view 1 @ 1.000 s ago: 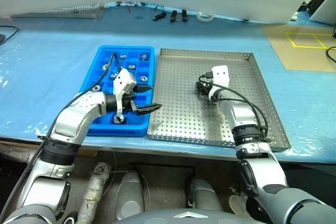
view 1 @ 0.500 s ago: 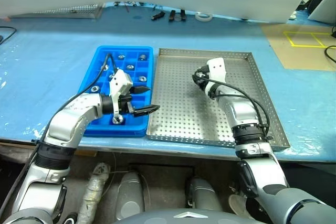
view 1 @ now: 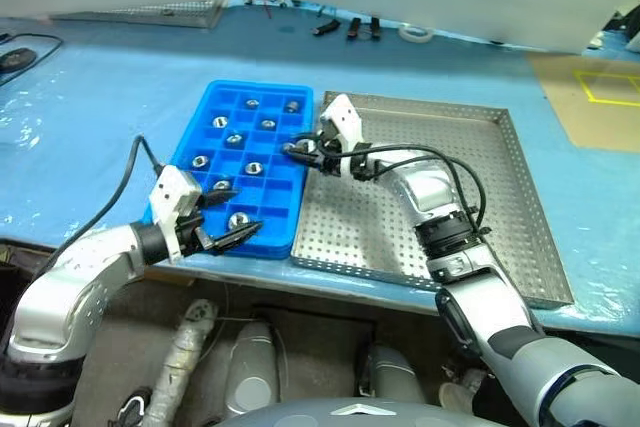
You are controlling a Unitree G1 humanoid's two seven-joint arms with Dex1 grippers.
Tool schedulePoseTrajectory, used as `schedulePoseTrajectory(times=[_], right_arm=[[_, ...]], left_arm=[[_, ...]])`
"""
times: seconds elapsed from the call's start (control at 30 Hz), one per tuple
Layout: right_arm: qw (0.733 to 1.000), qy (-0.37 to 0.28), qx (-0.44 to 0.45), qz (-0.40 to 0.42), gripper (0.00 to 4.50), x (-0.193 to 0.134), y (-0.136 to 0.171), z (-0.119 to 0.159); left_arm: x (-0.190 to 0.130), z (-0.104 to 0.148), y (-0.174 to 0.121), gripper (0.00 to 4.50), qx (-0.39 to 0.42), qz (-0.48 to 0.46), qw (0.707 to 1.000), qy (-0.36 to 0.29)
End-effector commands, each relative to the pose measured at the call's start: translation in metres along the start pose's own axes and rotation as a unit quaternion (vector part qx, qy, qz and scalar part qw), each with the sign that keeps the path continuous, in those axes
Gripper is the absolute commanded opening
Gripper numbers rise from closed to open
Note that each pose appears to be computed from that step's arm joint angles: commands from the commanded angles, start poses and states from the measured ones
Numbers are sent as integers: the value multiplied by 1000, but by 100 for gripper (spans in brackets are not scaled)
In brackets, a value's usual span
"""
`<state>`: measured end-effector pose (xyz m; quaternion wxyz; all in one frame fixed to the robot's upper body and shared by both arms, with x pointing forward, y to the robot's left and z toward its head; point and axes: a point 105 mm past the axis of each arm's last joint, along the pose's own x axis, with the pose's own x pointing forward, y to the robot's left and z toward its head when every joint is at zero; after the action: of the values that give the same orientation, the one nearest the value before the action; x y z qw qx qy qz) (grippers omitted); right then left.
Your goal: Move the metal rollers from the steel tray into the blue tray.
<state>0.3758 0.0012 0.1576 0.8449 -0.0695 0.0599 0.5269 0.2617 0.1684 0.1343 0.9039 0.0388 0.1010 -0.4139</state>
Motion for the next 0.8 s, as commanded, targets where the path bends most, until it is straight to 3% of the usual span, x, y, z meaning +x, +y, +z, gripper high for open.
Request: schedulePoseTrajectory(times=[0.03,0.5,0.77,0.8], right_arm=[[999,-14,-20,40,169,7,12,10],[998,33,-28,54,169,-5,11,-15],[999,38,-12,22,431,-9,0,-17],[999,39,-12,20,447,-9,-1,-17]], left_arm=[[-11,10,-8,450,14,20,1000,-19],[-17,8,-9,450,2,44,999,-24],[-10,10,-10,450,8,29,999,-24],[-9,11,-10,450,9,28,999,-24]])
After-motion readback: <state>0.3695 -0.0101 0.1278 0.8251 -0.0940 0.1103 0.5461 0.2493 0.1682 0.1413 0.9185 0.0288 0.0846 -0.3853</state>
